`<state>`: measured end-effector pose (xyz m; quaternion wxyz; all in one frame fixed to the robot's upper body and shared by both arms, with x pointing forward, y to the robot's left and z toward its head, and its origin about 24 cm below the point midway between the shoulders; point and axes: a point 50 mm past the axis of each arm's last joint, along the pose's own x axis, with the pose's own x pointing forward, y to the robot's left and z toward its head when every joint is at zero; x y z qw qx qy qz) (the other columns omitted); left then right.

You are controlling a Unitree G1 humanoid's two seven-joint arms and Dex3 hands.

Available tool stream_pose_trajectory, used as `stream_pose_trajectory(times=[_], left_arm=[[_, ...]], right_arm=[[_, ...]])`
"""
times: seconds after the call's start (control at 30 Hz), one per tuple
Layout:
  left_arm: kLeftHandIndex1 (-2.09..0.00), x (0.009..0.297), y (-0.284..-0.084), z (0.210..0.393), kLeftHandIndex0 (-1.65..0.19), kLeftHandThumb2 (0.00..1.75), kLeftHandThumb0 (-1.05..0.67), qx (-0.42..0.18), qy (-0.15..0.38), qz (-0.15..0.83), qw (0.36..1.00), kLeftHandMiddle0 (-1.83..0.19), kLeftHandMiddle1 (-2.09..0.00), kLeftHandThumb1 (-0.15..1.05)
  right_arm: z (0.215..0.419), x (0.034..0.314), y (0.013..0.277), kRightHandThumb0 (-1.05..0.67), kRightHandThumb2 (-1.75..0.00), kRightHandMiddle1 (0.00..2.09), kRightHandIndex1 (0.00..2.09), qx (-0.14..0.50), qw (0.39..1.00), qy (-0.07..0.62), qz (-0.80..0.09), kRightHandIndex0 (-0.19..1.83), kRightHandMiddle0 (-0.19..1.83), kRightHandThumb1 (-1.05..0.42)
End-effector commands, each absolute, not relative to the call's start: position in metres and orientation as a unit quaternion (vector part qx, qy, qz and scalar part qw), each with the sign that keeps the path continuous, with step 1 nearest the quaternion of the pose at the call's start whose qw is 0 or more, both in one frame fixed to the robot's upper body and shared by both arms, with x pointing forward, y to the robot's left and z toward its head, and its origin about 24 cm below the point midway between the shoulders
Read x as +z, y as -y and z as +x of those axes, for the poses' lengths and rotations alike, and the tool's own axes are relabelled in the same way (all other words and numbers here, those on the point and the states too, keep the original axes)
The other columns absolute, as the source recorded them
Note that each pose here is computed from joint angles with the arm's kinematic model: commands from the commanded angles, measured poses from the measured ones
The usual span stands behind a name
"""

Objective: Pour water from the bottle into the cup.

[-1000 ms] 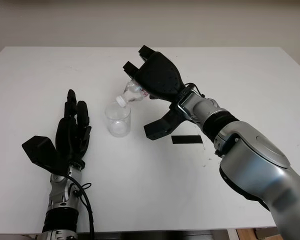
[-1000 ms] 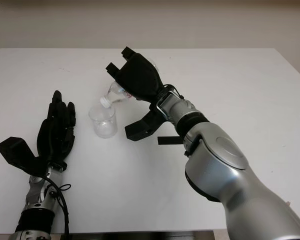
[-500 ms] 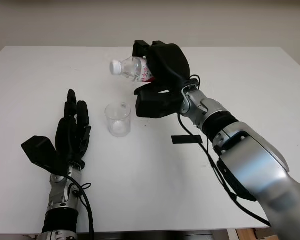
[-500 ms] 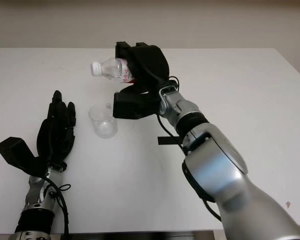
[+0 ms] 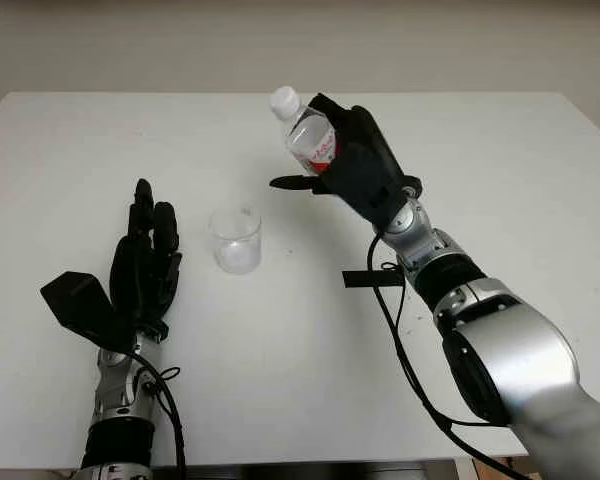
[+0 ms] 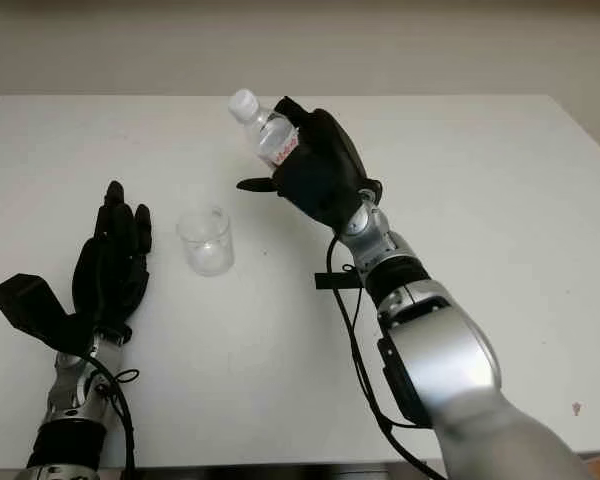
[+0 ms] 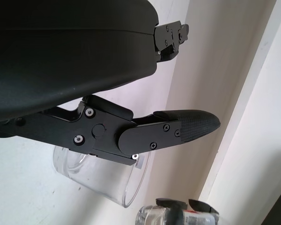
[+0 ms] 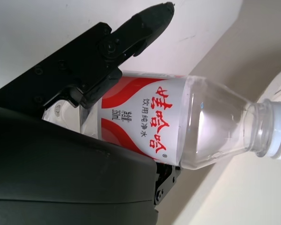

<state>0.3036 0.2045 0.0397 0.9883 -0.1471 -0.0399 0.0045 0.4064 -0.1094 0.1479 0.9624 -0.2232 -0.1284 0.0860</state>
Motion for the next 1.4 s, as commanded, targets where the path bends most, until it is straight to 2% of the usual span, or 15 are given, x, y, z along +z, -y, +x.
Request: stream_pose_trajectory(times=[0.0, 0.07, 0.17, 0.3, 0.47, 0.77, 0.83, 0.9, 1.03, 1.2, 1.33, 1.37], left_arm=[[-0.05, 0.014, -0.203, 0.29, 0.18, 0.54, -0.69, 0.013, -0.013, -0.154, 0.988, 0.16, -0.05, 1.05], [-0.05, 0.014, -0.203, 0.289, 0.18, 0.55, -0.68, 0.015, -0.014, -0.157, 0.987, 0.16, -0.05, 1.05], [-0.05, 0.013, -0.202, 0.288, 0.18, 0.55, -0.68, 0.012, -0.015, -0.157, 0.987, 0.16, -0.05, 1.05], [-0.05, 0.012, -0.201, 0.288, 0.18, 0.55, -0.68, 0.012, -0.015, -0.159, 0.987, 0.16, -0.05, 1.05], [-0.05, 0.012, -0.201, 0.287, 0.18, 0.54, -0.69, 0.011, -0.015, -0.16, 0.987, 0.15, -0.06, 1.05], [-0.05, 0.013, -0.201, 0.288, 0.18, 0.54, -0.69, 0.004, -0.014, -0.162, 0.987, 0.15, -0.06, 1.05], [-0.05, 0.014, -0.201, 0.287, 0.17, 0.54, -0.69, 0.005, -0.013, -0.162, 0.987, 0.14, -0.06, 1.05], [-0.06, 0.014, -0.201, 0.287, 0.17, 0.54, -0.68, 0.006, -0.011, -0.162, 0.987, 0.14, -0.06, 1.05], [-0.06, 0.013, -0.201, 0.285, 0.17, 0.55, -0.68, 0.005, -0.013, -0.157, 0.987, 0.13, -0.06, 1.05], [-0.05, 0.014, -0.202, 0.284, 0.18, 0.56, -0.69, 0.001, -0.015, -0.153, 0.988, 0.15, -0.05, 1.05], [-0.05, 0.016, -0.203, 0.283, 0.19, 0.57, -0.69, 0.001, -0.014, -0.151, 0.988, 0.16, -0.05, 1.05], [-0.05, 0.016, -0.204, 0.282, 0.18, 0.57, -0.69, 0.002, -0.015, -0.151, 0.988, 0.16, -0.05, 1.05]], right_arm=[[0.405, 0.148, 0.114, -0.21, -0.16, 2.09, 2.09, 0.088, 0.972, 0.118, -0.184, 1.3, 1.17, -1.04], [0.403, 0.145, 0.12, -0.2, -0.17, 2.09, 2.09, 0.101, 0.978, 0.106, -0.15, 1.31, 1.18, -1.05], [0.398, 0.142, 0.131, -0.19, -0.25, 2.09, 2.09, 0.125, 0.986, 0.079, -0.078, 1.49, 1.17, -1.05], [0.388, 0.141, 0.144, -0.19, -0.24, 2.09, 2.09, 0.124, 0.99, 0.068, -0.021, 1.18, 0.86, -1.05], [0.373, 0.143, 0.158, -0.18, -0.23, 2.09, 2.09, 0.111, 0.992, 0.059, 0.027, 1.12, 0.83, -1.05], [0.356, 0.138, 0.164, -0.18, -0.26, 2.09, 2.09, 0.085, 0.995, 0.037, 0.02, 1.1, 0.76, -1.05], [0.353, 0.135, 0.164, -0.19, -0.28, 2.09, 2.09, 0.085, 0.996, 0.029, 0.022, 1.17, 0.77, -1.05], [0.352, 0.132, 0.164, -0.19, -0.27, 2.09, 2.09, 0.083, 0.996, 0.016, 0.02, 1.21, 0.78, -1.05], [0.351, 0.121, 0.162, -0.19, -0.25, 2.09, 2.09, 0.076, 0.997, -0.006, -0.005, 1.12, 0.77, -1.05], [0.35, 0.109, 0.16, -0.2, -0.25, 2.09, 2.09, 0.08, 0.996, -0.027, -0.021, 1.11, 0.75, -1.05], [0.35, 0.101, 0.158, -0.22, -0.25, 2.09, 2.09, 0.077, 0.996, -0.046, -0.021, 1.12, 0.74, -1.05], [0.349, 0.1, 0.157, -0.21, -0.25, 2.09, 2.09, 0.076, 0.996, -0.049, -0.019, 1.18, 0.77, -1.05]])
